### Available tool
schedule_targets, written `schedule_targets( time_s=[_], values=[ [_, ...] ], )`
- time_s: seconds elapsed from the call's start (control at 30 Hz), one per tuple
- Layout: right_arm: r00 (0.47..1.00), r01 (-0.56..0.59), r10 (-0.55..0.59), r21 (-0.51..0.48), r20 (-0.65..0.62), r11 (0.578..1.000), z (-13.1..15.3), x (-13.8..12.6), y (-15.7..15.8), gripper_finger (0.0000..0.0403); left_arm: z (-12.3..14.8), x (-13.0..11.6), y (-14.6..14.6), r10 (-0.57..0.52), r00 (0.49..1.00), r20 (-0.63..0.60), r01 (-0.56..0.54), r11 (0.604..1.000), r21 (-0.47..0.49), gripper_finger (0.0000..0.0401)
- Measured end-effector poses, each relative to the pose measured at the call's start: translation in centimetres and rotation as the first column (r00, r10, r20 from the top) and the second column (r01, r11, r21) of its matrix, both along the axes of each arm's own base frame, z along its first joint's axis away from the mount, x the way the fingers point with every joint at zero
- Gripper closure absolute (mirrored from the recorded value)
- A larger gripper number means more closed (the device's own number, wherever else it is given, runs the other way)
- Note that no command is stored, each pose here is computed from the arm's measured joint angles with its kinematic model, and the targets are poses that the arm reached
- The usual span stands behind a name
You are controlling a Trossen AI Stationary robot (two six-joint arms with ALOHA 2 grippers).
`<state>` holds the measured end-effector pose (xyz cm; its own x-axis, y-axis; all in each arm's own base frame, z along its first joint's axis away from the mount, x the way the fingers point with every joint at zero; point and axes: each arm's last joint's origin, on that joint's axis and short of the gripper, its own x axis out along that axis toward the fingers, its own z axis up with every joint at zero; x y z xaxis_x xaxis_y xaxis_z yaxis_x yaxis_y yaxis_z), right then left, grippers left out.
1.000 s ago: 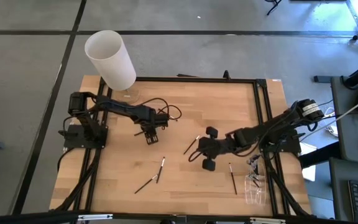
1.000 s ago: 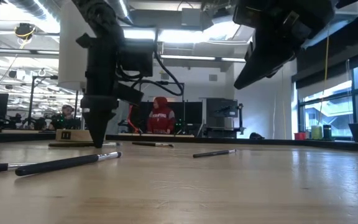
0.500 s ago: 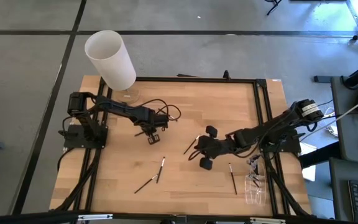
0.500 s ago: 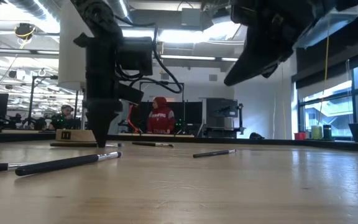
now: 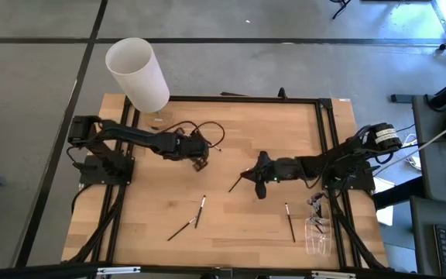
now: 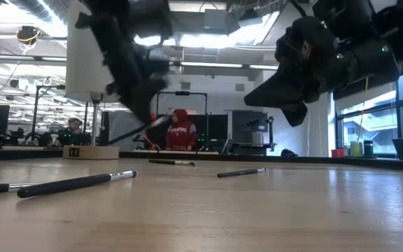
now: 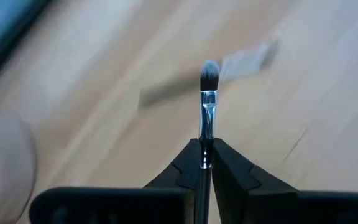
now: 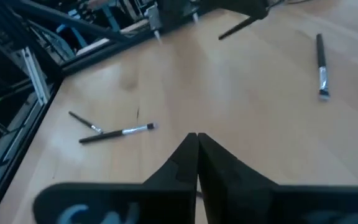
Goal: Put items in baskets/containers
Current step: Put the eyeshadow brush into the transparent organizer
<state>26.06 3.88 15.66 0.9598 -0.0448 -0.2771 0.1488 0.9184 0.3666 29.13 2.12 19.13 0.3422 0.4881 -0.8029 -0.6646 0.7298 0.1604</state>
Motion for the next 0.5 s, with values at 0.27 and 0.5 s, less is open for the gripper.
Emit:
schedule_targets(
  time_s=[0.27, 0.5],
  values=[
    [0.996, 0.089, -0.089, -0.008, 0.019, 0.996, 0.1, -0.1, -0.2, 0.0370, 2.4, 3.7, -3.9, -0.224, 0.898, 0.379, 0.183, 0.973, 0.140, 0.0379],
    [0.991, 0.111, -0.112, 0.020, 0.066, 0.994, 0.5, 0.0, -0.2, 0.0322, 3.0, 4.1, -4.7, -0.247, 0.865, 0.436, 0.176, 0.964, 0.198, 0.0378]
  ],
)
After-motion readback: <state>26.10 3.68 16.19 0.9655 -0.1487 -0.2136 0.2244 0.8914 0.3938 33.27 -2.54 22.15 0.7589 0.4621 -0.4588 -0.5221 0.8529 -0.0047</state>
